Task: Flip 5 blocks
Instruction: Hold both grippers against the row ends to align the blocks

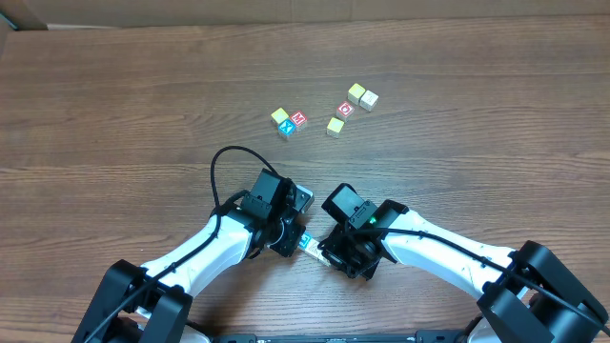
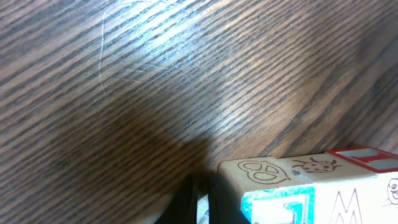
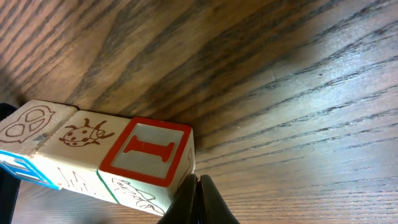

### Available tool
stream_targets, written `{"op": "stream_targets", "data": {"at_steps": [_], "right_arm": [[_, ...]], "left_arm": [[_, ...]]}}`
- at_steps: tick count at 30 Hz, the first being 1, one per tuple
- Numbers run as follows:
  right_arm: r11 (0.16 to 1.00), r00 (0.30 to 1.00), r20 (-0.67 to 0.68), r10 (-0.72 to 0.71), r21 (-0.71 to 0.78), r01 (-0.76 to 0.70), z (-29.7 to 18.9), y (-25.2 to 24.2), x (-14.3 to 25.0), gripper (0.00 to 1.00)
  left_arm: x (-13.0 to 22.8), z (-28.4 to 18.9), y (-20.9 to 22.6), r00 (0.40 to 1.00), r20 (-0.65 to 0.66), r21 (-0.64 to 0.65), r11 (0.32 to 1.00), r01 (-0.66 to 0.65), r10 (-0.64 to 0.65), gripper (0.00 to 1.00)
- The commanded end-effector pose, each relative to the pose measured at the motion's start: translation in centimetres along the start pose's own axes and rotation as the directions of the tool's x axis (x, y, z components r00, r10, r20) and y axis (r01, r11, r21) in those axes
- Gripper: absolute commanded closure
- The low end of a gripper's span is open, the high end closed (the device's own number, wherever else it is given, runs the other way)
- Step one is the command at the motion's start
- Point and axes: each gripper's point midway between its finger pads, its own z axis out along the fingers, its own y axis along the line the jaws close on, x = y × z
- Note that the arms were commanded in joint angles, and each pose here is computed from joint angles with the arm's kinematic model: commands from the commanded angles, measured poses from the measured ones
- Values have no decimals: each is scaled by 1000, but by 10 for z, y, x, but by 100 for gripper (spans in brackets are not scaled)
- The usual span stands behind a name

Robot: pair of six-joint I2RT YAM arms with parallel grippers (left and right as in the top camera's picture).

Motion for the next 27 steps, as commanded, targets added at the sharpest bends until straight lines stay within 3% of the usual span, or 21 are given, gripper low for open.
{"op": "stream_targets", "data": {"at_steps": [1, 27], "right_arm": [[1000, 1000, 20, -6, -20, 6, -1, 8, -1, 96], [1000, 999, 33, 12, -19, -12, 4, 12, 10, 96]], "left_arm": [[21, 10, 9, 997, -76, -47, 998, -34, 30, 96], [7, 8, 30, 996, -32, -169, 982, -89, 84, 96]]}}
